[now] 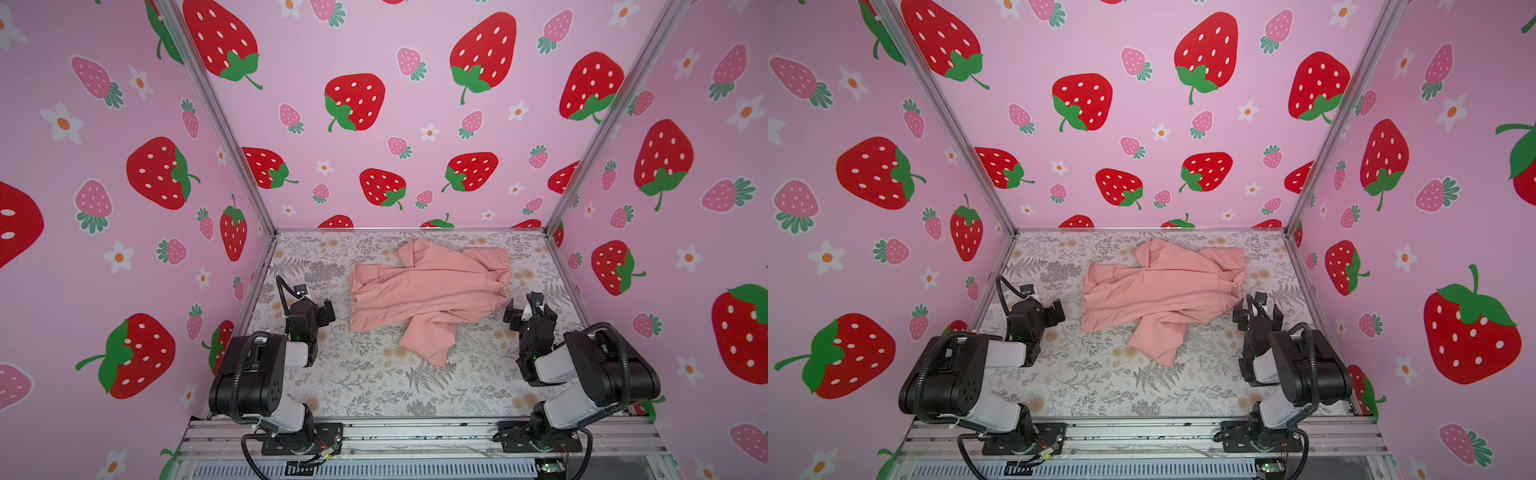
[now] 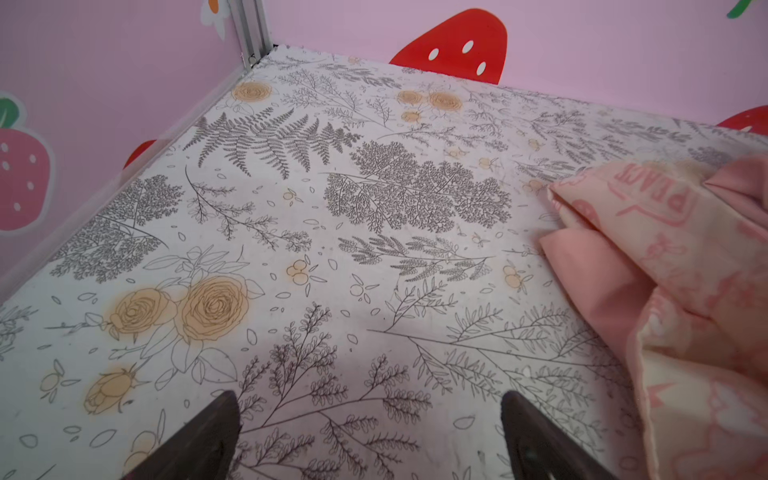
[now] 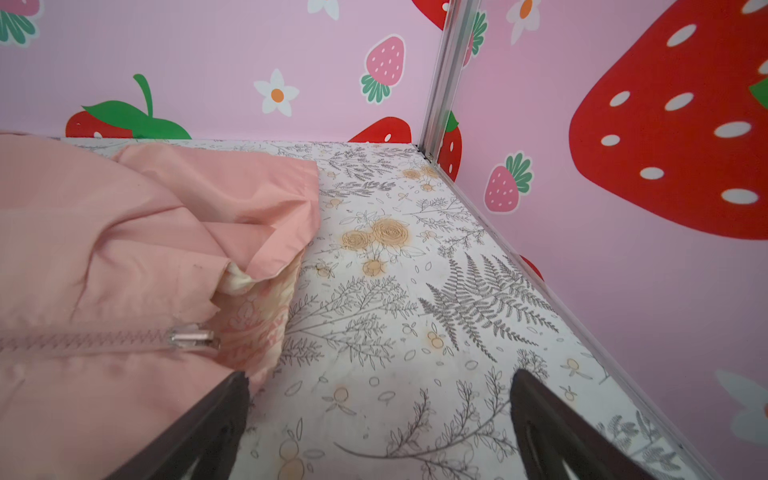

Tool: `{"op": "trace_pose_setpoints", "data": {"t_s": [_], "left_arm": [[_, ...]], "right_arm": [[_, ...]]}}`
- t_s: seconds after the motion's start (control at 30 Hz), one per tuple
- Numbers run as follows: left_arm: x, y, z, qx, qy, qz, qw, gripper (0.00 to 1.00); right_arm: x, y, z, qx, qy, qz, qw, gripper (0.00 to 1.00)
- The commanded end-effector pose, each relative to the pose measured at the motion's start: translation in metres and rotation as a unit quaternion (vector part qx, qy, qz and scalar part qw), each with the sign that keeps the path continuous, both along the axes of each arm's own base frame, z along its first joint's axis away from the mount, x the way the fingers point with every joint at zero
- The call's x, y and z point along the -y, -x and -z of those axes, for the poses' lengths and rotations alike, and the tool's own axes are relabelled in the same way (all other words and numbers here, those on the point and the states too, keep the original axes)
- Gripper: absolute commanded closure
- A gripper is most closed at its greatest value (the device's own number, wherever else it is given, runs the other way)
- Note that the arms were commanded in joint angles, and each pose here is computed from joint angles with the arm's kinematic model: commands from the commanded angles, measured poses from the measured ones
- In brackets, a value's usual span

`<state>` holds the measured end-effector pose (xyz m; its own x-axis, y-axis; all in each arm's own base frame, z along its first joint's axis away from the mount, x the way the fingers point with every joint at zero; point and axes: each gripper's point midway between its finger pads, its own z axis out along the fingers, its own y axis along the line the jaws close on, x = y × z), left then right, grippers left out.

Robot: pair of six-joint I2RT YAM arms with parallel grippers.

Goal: Zip up the jacket

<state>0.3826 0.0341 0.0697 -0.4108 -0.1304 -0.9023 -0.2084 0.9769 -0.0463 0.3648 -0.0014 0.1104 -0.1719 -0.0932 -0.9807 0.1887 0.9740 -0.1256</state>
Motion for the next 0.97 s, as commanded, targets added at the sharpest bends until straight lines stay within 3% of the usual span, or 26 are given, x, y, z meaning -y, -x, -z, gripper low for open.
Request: {"op": "trace_pose_setpoints", "data": {"t_s": [0.0, 0.93], "left_arm": [[0.0021, -0.0149, -0.0163, 0.014, -0.021, 0.004, 1.000, 0.01], [0.0042, -0.0171, -0.0159, 0.007, -0.034, 0.004, 0.999, 0.01]], "right_arm": [[-0.0035, -0.0127, -0.0125, 0.011, 0.005, -0.008, 1.000, 0.01], [-0.0011, -0.0129, -0.0135, 0.014, 0.000, -0.008, 1.000, 0.01]]}}
